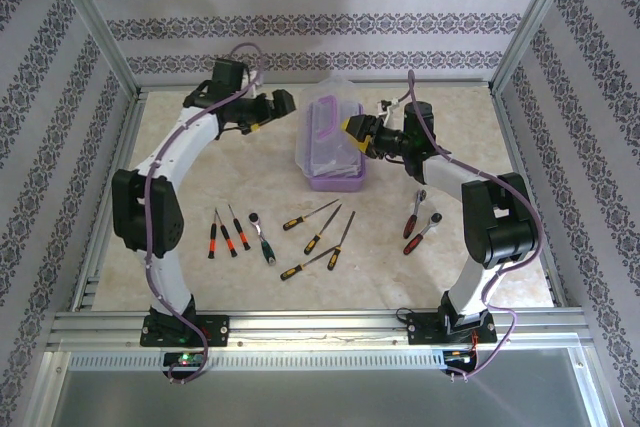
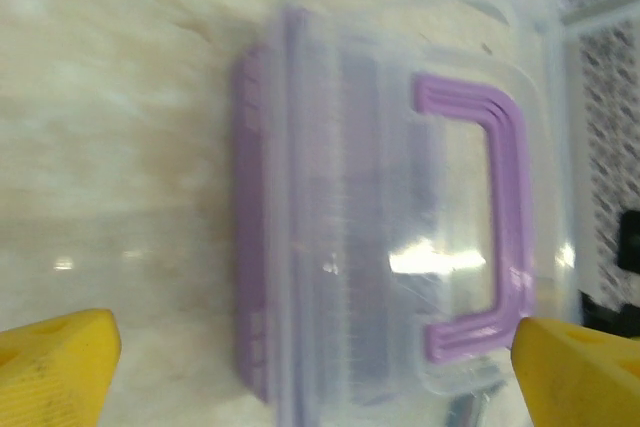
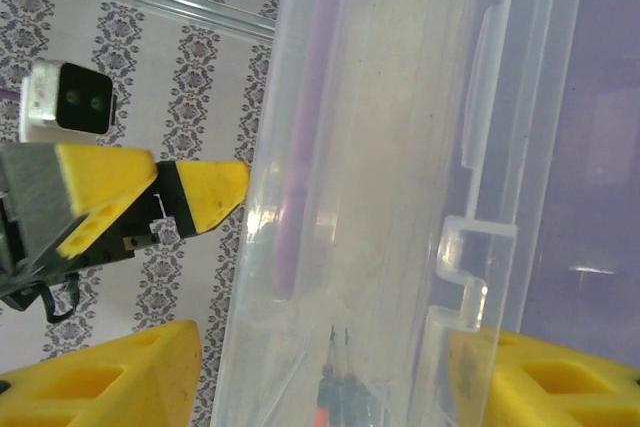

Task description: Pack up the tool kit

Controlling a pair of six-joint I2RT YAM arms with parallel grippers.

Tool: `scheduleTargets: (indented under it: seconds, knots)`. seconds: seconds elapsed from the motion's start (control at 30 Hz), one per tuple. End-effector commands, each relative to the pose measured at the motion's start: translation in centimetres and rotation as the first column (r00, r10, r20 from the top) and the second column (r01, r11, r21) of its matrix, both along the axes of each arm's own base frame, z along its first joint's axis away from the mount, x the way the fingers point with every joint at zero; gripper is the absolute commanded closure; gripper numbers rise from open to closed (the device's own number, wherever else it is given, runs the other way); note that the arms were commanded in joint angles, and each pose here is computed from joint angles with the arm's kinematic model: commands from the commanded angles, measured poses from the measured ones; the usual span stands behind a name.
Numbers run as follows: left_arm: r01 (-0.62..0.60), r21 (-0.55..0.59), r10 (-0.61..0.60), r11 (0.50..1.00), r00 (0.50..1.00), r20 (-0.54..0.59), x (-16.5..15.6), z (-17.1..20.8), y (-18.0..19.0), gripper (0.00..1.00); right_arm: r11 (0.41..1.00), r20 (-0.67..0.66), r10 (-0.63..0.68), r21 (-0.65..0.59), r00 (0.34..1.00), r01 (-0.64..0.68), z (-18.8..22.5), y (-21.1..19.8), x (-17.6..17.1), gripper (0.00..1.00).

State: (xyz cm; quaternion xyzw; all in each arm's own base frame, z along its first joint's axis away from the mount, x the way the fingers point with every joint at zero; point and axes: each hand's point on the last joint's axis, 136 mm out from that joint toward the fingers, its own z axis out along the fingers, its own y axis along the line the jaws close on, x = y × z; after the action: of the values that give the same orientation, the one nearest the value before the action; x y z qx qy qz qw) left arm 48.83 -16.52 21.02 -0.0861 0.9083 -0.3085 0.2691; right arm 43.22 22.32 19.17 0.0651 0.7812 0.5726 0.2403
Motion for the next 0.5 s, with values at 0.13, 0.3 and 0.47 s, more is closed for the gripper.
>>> scheduleTargets:
  seconds: [0.13, 0.3, 0.47]
  knots:
    - [-0.095, 0.266, 0.14, 0.959, 0.978, -0.154, -0.8, -8.5, 5.8, 0.0, 0.998, 0.098, 0.07, -0.015, 0.993, -0.068, 3.3, 2.1, -0.2, 0.34]
    - [-0.079, 0.321, 0.15, 0.944, 0.967, -0.204, -1.0, -12.0, 6.4, 0.0, 0.994, 0.114, 0.102, -0.039, 0.988, -0.098, 4.1, 3.6, -0.5, 0.34]
    - [-0.071, 0.293, 0.139, 0.953, 0.966, -0.217, -1.1, -13.5, 5.9, 0.01, 0.992, 0.128, 0.116, -0.067, 0.985, -0.108, 4.6, 4.4, -0.5, 0.34]
